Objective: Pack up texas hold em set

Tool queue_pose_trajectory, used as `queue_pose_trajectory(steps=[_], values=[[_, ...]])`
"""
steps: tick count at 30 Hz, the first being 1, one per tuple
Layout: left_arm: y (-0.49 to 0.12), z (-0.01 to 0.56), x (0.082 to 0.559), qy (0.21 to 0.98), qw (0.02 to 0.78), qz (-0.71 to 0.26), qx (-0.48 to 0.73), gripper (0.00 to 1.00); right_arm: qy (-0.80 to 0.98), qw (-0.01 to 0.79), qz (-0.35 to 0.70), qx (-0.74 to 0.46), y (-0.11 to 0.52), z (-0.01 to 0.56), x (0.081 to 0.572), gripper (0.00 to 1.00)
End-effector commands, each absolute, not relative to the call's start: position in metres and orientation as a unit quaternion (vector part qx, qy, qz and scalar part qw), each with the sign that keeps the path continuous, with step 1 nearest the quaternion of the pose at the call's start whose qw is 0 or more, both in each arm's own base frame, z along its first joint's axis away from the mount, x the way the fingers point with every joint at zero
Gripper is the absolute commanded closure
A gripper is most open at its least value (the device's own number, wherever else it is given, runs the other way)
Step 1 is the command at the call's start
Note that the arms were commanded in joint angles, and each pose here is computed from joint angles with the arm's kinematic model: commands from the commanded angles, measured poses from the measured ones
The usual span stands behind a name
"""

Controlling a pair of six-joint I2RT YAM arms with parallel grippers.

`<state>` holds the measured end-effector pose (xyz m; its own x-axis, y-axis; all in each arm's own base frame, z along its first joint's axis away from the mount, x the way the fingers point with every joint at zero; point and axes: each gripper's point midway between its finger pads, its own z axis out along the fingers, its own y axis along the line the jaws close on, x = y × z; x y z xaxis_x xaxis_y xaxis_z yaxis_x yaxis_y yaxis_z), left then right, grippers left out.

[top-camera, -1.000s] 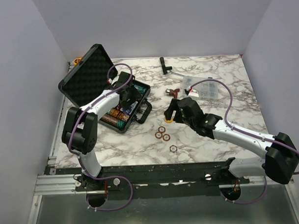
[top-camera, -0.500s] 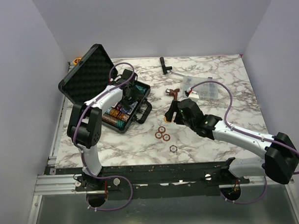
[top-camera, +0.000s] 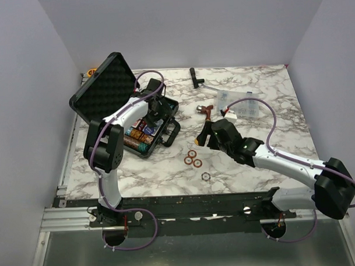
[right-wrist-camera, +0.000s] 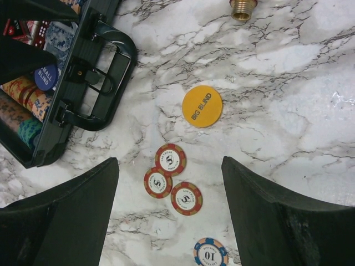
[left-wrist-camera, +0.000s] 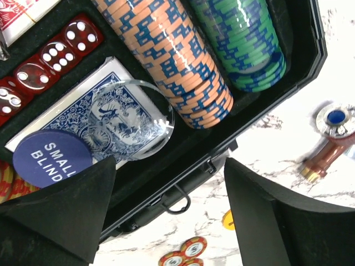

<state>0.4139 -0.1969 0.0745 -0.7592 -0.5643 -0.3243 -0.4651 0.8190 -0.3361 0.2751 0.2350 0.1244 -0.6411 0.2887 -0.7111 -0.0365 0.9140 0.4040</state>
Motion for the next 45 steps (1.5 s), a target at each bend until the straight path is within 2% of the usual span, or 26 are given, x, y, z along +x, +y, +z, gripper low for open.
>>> queue_pose_trajectory(steps=[1,7,10,14,17,21,26,29,34,38,45], values=[[-0.197,0.112,0.406,0.932,0.253,-0.144,-0.214,0.19,0.883,0.42,0.195,0.078,0.23,0.123,0.273,0.22],[-0.193,0.152,0.382,0.926,0.305,-0.183,-0.127,0.07,0.887,0.418,0.184,0.069,0.225,0.112,0.27,0.19],[-0.21,0.171,0.364,0.91,0.317,-0.255,-0.074,0.04,0.889,0.418,0.178,0.063,0.221,0.107,0.27,0.15],[-0.234,0.175,0.339,0.897,0.289,-0.333,-0.031,0.03,0.891,0.417,0.172,0.051,0.214,0.105,0.272,0.11],[-0.252,0.165,0.324,0.9,0.261,-0.35,-0.009,0.03,0.89,0.417,0.173,0.059,0.202,0.105,0.274,0.09],[-0.276,0.148,0.315,0.912,0.255,-0.319,0.026,0.05,0.894,0.408,0.166,0.086,0.179,0.097,0.271,0.09],[-0.312,0.117,0.314,0.938,0.233,-0.23,0.115,0.08,0.897,0.383,0.117,0.189,0.134,0.084,0.26,0.1],[-0.33,0.096,0.314,0.945,0.217,-0.188,0.158,0.09,0.881,0.389,0.135,0.231,0.123,0.089,0.248,0.11],[-0.352,0.084,0.319,0.946,0.208,-0.157,0.192,0.09,0.842,0.435,0.203,0.247,0.119,0.112,0.237,0.13],[-0.36,0.071,0.32,0.949,0.198,-0.114,0.218,0.1,0.83,0.463,0.19,0.247,0.106,0.125,0.236,0.12],[-0.365,0.057,0.322,0.951,0.186,-0.077,0.235,0.12,0.838,0.456,0.175,0.243,0.103,0.124,0.233,0.11]])
